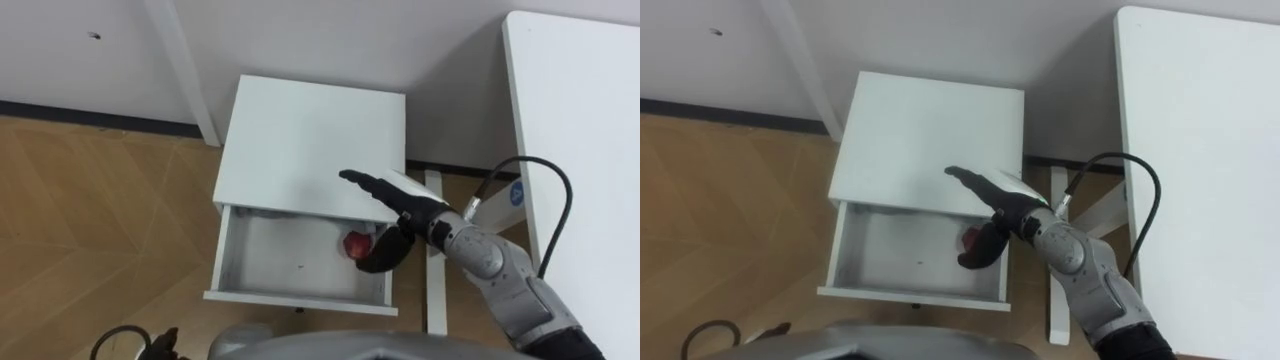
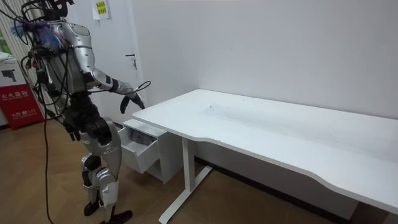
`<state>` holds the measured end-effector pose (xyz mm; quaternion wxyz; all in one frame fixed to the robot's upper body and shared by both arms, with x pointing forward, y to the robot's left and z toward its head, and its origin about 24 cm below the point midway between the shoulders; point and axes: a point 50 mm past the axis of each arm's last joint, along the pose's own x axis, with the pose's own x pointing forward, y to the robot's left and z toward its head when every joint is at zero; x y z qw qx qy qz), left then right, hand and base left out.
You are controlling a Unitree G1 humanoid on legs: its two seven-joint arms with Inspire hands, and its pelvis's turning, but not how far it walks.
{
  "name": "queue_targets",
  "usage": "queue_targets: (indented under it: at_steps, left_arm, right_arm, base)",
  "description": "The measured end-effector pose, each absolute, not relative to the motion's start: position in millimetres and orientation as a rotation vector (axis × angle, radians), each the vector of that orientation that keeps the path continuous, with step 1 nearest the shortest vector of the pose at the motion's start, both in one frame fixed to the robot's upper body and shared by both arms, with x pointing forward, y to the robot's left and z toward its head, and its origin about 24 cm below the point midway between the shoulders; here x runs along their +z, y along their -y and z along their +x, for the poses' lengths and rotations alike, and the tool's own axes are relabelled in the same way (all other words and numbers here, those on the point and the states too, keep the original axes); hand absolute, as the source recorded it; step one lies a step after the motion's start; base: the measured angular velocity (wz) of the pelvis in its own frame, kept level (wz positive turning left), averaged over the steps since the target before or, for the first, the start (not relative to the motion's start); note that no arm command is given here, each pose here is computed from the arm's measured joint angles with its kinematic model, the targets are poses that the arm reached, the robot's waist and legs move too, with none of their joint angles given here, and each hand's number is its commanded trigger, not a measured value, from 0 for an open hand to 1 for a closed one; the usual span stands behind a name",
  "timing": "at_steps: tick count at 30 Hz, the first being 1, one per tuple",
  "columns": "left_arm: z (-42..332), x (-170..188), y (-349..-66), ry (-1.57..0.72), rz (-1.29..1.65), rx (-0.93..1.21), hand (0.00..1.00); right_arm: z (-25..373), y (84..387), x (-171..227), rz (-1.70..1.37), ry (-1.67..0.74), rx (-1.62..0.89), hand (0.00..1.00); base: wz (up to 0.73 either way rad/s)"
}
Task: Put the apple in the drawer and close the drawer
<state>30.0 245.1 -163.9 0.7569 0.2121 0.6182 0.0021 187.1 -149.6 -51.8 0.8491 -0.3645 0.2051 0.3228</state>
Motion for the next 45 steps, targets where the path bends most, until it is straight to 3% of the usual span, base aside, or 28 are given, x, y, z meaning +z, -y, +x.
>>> queue_targets:
  at_steps: [7, 12, 15, 20, 23, 29, 37, 45]
  left_arm:
    - [23, -164, -244, -1.350, 0.452, 0.046, 0.00]
    - [21, -167, -237, -1.356, 0.409, 0.070, 0.00]
    - [22, -165, -247, -1.357, 0.427, 0.105, 0.00]
    - [36, -159, -266, -1.345, 0.440, 0.152, 0.00]
    - [28, -158, -273, -1.386, 0.456, 0.171, 0.00]
    - [-16, -156, -275, -1.480, 0.457, 0.183, 0.00]
    - [20, -155, -271, -1.337, 0.476, 0.209, 0.00]
    - [15, -160, -260, -1.372, 0.406, 0.226, 0.00]
  right_arm:
    - [168, 184, -81, -0.690, -0.578, 0.462, 0.00]
    - [127, 250, -111, -0.637, -0.839, 0.114, 0.00]
    - [106, 275, -117, -0.647, -0.913, -0.035, 0.00]
    - [91, 291, -123, -0.611, -0.976, -0.116, 0.00]
    - [59, 290, -139, -0.576, -1.150, -0.104, 0.00]
    - [46, 287, -145, -0.546, -1.228, -0.124, 0.00]
    - [66, 275, -148, -0.464, -1.172, -0.166, 0.00]
    - [34, 264, -161, -0.264, -1.319, -0.207, 0.00]
  base:
    - [0.06]
    - [0.09]
    - [0.02]
    - [-0.18]
    - [0.14]
    - [0.09]
    - [-0.16]
    - [0.00]
